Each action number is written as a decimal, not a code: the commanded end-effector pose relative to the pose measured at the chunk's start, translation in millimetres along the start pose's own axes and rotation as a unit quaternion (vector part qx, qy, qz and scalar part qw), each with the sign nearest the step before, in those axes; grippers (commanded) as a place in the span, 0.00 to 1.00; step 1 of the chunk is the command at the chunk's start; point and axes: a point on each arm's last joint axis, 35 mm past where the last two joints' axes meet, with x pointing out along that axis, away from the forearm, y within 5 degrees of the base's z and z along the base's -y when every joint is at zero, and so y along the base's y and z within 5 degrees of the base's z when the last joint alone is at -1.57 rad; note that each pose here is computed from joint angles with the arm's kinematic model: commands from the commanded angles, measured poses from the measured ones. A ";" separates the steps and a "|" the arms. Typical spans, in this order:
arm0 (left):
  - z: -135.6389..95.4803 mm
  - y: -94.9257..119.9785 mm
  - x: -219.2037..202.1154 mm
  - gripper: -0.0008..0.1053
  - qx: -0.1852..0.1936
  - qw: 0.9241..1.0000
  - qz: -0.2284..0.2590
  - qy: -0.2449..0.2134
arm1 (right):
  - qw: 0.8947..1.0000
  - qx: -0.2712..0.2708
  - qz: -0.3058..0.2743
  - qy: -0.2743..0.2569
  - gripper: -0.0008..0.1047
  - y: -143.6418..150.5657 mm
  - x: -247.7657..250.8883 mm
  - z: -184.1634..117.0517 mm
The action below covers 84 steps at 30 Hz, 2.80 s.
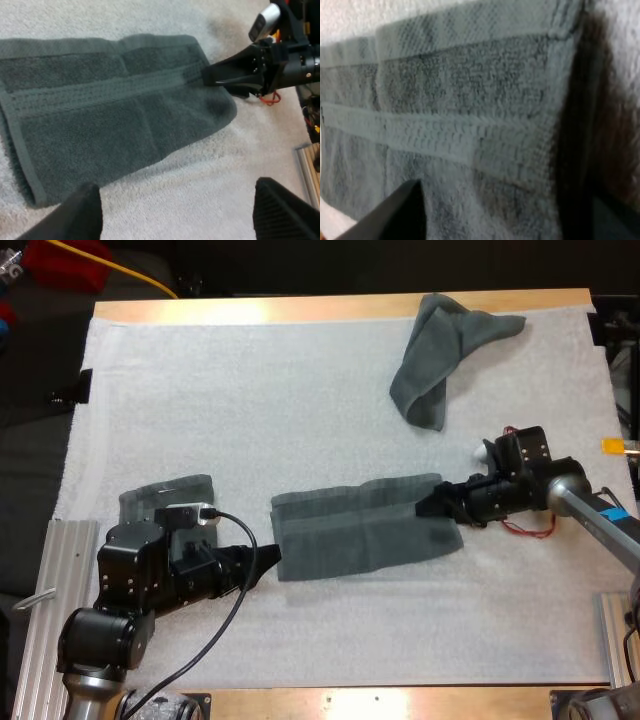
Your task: Pick towel from pile, fold and stack
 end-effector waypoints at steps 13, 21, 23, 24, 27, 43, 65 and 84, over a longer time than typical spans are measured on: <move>0.0 -5.5 -2.3 0.59 0.004 0.999 -0.041 0.017 | 0.994 0.004 -0.099 0.044 0.01 8.5 -14.7 -14.8; 0.0 -5.5 -2.3 0.59 0.004 0.999 -0.041 0.017 | 0.961 -0.054 -0.258 0.085 0.01 28.6 -54.6 -26.7; 0.0 -5.5 -2.3 0.59 0.004 0.999 -0.041 0.017 | 0.943 -0.068 -0.308 0.105 0.01 32.9 -65.3 -30.5; 0.0 -5.5 -2.3 0.59 0.004 0.999 -0.041 0.017 | 0.938 -0.073 -0.321 0.110 0.01 34.2 -68.4 -31.3; 0.0 -5.5 -2.3 0.59 0.004 0.999 -0.041 0.017 | 0.916 -0.084 -0.373 0.123 0.01 39.4 -80.5 -33.2; -0.6 -5.1 -2.3 0.59 0.002 0.999 -0.040 0.020 | 0.907 -0.087 -0.385 0.144 0.01 66.1 -95.2 -32.3; -1.1 -5.0 -2.3 0.59 0.000 0.999 -0.041 0.023 | 0.978 -0.020 -0.193 0.073 0.01 106.1 0.3 -16.0; -1.6 -4.6 -2.3 0.59 -0.001 0.999 -0.040 0.025 | 0.990 0.018 -0.093 0.103 0.66 97.7 25.3 -13.9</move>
